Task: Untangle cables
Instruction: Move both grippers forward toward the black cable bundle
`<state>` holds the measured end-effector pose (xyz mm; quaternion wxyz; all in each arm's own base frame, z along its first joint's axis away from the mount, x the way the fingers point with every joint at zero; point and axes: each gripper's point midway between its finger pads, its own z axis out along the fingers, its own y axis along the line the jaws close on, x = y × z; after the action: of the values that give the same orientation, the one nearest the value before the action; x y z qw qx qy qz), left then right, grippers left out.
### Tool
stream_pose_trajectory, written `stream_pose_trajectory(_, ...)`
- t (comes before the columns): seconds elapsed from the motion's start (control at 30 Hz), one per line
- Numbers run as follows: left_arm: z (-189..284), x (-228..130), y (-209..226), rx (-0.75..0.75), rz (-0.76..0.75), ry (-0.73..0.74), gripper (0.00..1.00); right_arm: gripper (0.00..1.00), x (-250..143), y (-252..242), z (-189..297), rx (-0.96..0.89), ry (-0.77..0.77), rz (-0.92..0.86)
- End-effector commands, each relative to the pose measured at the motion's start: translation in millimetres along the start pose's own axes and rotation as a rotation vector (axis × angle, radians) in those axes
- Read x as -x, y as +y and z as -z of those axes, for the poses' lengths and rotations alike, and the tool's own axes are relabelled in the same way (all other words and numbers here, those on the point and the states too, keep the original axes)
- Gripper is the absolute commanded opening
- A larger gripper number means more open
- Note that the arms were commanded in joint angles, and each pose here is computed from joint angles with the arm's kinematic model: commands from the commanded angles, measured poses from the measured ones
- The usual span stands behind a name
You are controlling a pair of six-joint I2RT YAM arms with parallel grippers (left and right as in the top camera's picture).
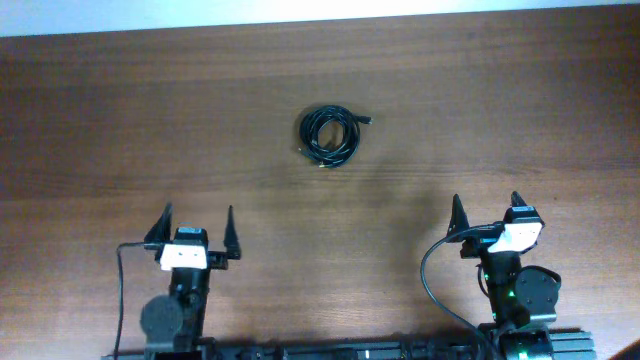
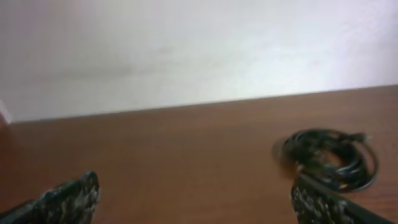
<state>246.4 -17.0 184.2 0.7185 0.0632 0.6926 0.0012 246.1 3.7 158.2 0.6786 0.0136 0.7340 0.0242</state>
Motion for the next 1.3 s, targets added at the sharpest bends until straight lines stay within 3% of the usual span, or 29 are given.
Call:
stream_pose_trajectory(0.0, 17, 73, -38, -0.230, -0.075, -0.308, 0.99, 0.98, -5, 1, -1, 0.000, 0.011, -0.007)
stream_pose_trajectory(0.07, 34, 127, -35, -0.216, -0.102, -0.437, 0.99, 0.99, -5, 1, -1, 0.000, 0.011, -0.006)
stream_pose_trajectory(0.13, 38, 156, -33, -0.218, -0.112, -0.424, 0.98, 0.98, -5, 1, -1, 0.000, 0.011, -0.006)
stream_pose_trajectory(0.2, 35, 181, -36, -0.255, -0.159, -0.351, 0.99, 0.98, -5, 1, -1, 0.000, 0.011, -0.006)
stream_pose_trajectory(0.27, 8, 194, -34, -0.292, -0.168, -0.126, 0.98, 0.98, -5, 1, -1, 0.000, 0.011, -0.006)
stream_pose_trajectory(0.33, -27, 186, -44, -0.404, -0.103, 0.103, 0.99, 0.98, -5, 1, -1, 0.000, 0.011, -0.006)
stream_pose_trajectory(0.47, -61, 184, -90, -0.769, 0.030, 0.244, 0.99, 0.98, -5, 1, -1, 0.000, 0.011, -0.006)
stream_pose_trajectory(0.5, -72, 176, -93, -0.797, 0.055, 0.277, 0.99, 0.98, -5, 1, -1, 0.000, 0.011, -0.006)
stream_pose_trajectory(0.6, -100, 142, -87, -0.750, 0.095, 0.407, 0.99, 0.98, -5, 1, -1, 0.000, 0.011, -0.007)
stream_pose_trajectory(0.7, -122, 94, -53, -0.502, 0.131, 0.675, 0.99, 0.98, -4, 10, 0, 0.056, 0.008, -0.009)
stream_pose_trajectory(0.8, -125, 74, -44, -0.446, 0.160, 0.863, 0.99, 0.98, -1, 52, 7, 0.302, 0.023, -0.158)
stream_pose_trajectory(0.9, -130, 56, -46, -0.455, 0.185, 0.950, 0.99, 0.98, 1, 81, 19, 0.483, 0.091, -0.383)
stream_pose_trajectory(1.0, -129, 46, -61, -0.501, 0.327, 1.012, 0.99, 0.98, 50, 89, 30, 0.582, -0.052, -0.533)
stream_pose_trajectory(1.13, -125, 44, -63, -0.502, 0.353, 1.039, 0.99, 0.98, 151, 86, 69, 0.621, -0.420, -0.370)
stream_pose_trajectory(1.2, -120, 41, -64, -0.501, 0.360, 1.063, 0.99, 0.98, 187, 83, 82, 0.566, -0.471, -0.281)
stream_pose_trajectory(1.27, -118, 40, -64, -0.493, 0.376, 1.074, 0.99, 0.98, 228, 79, 90, 0.466, -0.401, -0.156)
